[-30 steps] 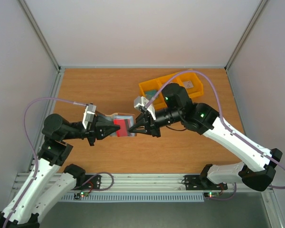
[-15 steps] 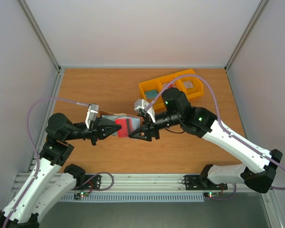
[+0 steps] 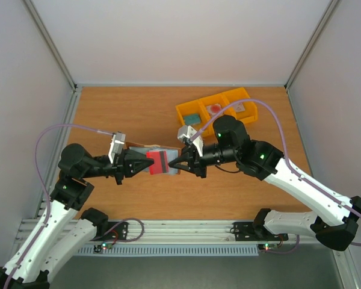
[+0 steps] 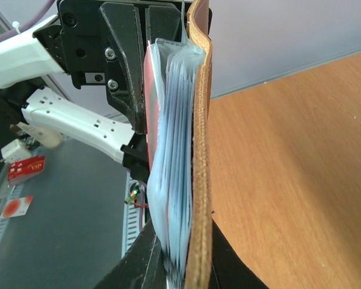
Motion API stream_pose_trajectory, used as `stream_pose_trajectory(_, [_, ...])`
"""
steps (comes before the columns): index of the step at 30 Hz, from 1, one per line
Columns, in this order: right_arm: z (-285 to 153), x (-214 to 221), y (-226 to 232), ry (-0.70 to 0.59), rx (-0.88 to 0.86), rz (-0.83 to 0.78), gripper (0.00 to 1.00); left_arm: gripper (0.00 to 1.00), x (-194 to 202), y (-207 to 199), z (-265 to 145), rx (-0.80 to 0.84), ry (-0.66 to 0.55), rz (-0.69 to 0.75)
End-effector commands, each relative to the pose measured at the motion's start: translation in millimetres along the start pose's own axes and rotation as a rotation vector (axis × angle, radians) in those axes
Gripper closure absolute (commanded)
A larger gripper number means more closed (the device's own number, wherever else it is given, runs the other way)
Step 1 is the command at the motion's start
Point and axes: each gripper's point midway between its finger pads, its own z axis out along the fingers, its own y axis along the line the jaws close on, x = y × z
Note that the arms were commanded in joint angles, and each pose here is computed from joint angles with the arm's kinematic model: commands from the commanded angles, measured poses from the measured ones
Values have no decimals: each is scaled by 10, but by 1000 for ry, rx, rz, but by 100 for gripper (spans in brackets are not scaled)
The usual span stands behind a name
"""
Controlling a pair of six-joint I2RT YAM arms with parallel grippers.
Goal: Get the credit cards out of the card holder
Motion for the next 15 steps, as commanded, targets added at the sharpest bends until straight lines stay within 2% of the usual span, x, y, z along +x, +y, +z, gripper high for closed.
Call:
stream_pose_trajectory(1, [-13,-111,20,-31,-2,-27,99,100,-22,-86,-10,34,-8,38])
stream_pose_trajectory(2, [-9,-113,27,-31,-8,-30,99,99,-14,-84,-8,38,-6,29])
stream_pose_trajectory(4, [-15,-121,64,-34,-31,-34,99,86,3,-84,-7,43,-2,8])
stream_pose_trajectory(5, [-21,-126,78,-36,-39,-35,99,82,18,-86,-8,45,2,1])
stream_pose_trajectory(10, [-63,-149,132,-45,-62,-36,99,88,19,-89,-14,43,-2,13])
stream_pose_trajectory(15, [-137,-153,95,-58,-48,-32,99,87,29,-106,-18,51,3,9])
